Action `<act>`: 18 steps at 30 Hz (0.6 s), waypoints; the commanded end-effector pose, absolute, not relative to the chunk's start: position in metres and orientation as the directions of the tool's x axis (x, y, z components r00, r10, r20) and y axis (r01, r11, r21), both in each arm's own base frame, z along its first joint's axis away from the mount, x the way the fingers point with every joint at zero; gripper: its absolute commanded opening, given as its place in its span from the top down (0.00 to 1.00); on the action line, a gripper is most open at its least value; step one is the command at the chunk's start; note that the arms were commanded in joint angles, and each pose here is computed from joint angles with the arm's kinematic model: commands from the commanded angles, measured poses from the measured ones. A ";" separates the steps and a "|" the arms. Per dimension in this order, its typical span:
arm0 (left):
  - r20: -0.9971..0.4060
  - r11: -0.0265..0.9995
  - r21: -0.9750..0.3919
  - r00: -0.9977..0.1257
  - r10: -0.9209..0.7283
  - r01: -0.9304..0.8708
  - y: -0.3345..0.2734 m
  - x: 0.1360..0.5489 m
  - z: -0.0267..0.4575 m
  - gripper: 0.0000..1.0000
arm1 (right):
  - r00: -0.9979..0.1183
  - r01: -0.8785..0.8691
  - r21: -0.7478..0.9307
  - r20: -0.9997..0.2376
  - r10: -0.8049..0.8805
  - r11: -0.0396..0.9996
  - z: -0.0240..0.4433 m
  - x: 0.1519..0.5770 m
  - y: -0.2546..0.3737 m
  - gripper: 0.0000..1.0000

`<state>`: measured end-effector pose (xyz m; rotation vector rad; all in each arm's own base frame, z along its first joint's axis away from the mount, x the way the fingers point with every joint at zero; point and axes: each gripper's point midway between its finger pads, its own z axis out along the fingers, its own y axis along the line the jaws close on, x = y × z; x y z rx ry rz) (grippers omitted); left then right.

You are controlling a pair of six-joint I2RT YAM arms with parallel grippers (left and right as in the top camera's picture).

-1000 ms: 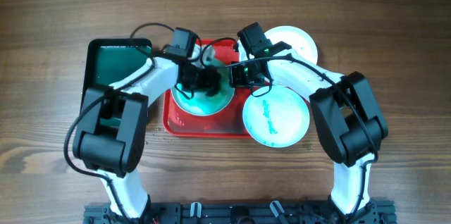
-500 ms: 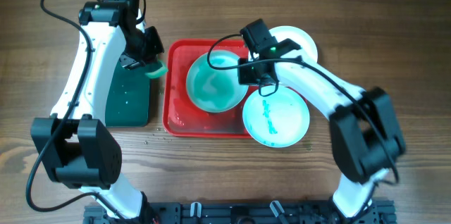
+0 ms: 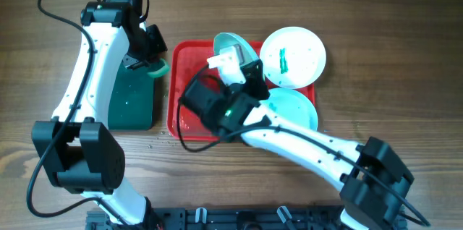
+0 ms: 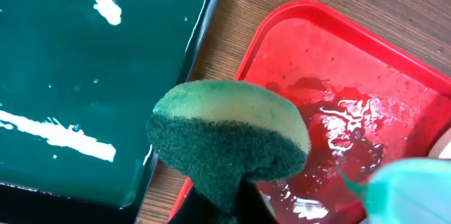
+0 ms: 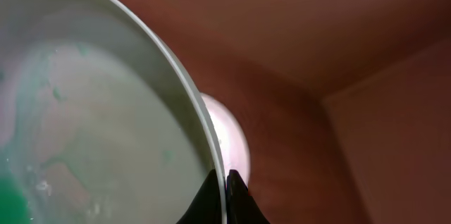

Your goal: Clean dirty plates on tray and stack at the side

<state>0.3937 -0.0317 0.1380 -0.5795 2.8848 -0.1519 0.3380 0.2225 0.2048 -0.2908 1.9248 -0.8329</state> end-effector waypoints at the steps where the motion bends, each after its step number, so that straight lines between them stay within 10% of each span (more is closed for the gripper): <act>1: -0.191 0.911 -0.138 -0.892 -0.410 -0.389 -0.028 0.397 0.144 0.96 | -0.402 0.309 -0.701 -0.709 -0.579 0.643 0.245 0.333 0.211 0.96; 7: -0.191 0.911 -0.138 -0.892 -0.410 -0.389 -0.028 0.397 0.144 0.96 | -0.400 0.311 -0.697 -0.713 -0.576 0.646 0.245 0.333 0.211 0.96; 11: -0.192 0.910 -0.139 -0.891 -0.411 -0.390 -0.028 0.397 0.144 0.96 | -0.530 -0.014 -0.667 -0.626 -0.571 0.745 0.190 0.332 0.237 0.96; 13: -0.192 0.911 -0.139 -0.891 -0.410 -0.389 -0.028 0.397 0.144 0.96 | -0.666 -0.300 -0.434 -0.543 -0.512 0.850 0.137 0.317 0.265 0.96; 18: -0.192 0.910 -0.139 -0.891 -0.411 -0.390 -0.028 0.397 0.144 0.96 | -0.811 -0.392 0.055 -0.491 -0.317 0.918 0.148 0.333 0.248 0.96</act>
